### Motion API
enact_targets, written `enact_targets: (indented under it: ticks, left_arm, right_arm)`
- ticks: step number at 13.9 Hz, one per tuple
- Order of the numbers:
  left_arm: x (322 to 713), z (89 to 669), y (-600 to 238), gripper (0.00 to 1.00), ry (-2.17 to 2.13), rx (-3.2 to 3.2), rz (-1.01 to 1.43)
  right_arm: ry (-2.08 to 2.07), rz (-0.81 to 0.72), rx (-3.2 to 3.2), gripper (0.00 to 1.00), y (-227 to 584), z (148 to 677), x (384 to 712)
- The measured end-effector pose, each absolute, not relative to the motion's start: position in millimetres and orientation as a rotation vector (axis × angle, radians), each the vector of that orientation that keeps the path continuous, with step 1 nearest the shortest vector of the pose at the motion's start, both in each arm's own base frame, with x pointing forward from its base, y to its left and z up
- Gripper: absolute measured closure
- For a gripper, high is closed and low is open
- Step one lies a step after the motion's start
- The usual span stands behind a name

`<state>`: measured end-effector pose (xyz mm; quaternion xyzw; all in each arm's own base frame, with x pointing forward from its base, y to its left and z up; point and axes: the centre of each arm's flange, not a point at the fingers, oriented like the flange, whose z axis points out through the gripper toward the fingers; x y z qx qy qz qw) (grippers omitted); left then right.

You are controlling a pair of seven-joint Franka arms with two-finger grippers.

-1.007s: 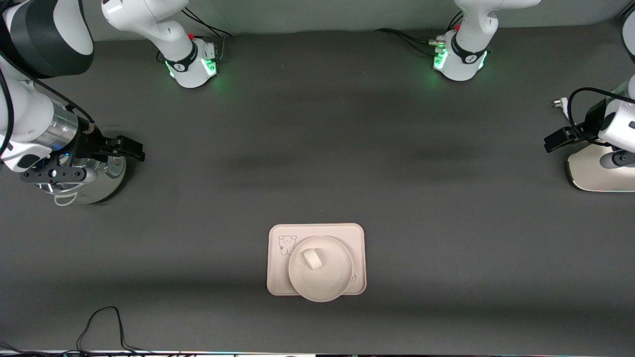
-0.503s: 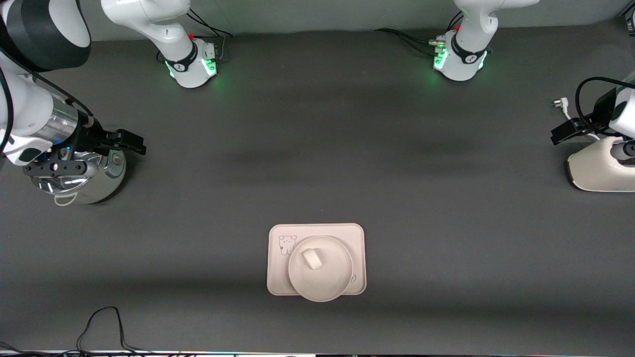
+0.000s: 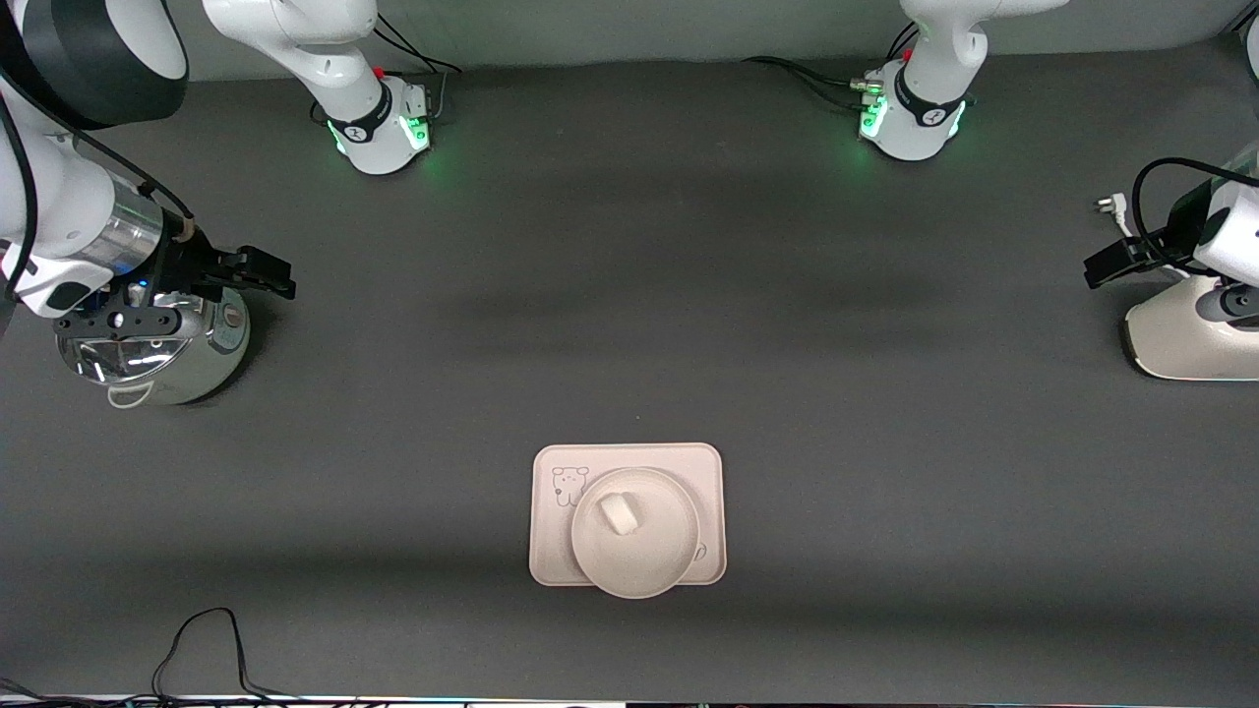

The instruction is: Place bun in plate and plate on tray

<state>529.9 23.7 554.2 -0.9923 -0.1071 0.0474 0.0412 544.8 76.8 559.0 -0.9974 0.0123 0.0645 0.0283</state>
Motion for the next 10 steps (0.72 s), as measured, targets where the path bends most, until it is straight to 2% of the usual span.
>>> enact_targets:
  ticks: [10]
  left_arm:
    - [538.8,549.2,21.0,0.0,-0.314,-3.039,0.158]
  right_arm:
    - [0.053,0.197,-3.079,0.0,71.6,557.7,545.6]
